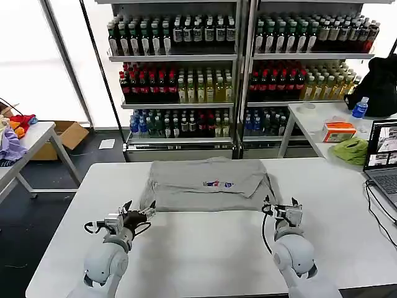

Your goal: Fold and organize the clothes.

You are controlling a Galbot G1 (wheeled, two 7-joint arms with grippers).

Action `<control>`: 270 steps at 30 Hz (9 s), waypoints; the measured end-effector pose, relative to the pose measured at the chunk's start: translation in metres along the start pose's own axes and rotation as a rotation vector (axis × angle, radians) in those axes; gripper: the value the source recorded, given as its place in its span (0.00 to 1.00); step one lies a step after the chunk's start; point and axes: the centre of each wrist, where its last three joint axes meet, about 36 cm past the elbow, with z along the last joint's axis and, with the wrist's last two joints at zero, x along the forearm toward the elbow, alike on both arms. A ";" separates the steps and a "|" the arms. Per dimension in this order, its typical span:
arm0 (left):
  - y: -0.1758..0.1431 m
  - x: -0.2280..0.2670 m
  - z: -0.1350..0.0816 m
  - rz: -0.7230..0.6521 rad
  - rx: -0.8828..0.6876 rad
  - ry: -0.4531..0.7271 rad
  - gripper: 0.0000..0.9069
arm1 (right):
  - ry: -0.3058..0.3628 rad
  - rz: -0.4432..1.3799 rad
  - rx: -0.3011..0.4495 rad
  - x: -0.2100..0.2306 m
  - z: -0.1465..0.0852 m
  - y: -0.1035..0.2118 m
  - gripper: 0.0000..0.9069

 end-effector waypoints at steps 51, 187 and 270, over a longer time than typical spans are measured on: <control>-0.016 0.008 0.032 0.008 -0.081 0.012 0.00 | 0.051 -0.039 0.008 0.018 0.045 0.014 0.00; 0.044 -0.089 -0.033 0.147 -0.118 0.145 0.01 | 0.080 -0.227 0.146 -0.177 -0.055 0.045 0.37; 0.030 0.046 0.022 0.176 -0.149 -0.016 0.00 | -0.063 -0.135 0.051 0.068 0.035 -0.035 0.00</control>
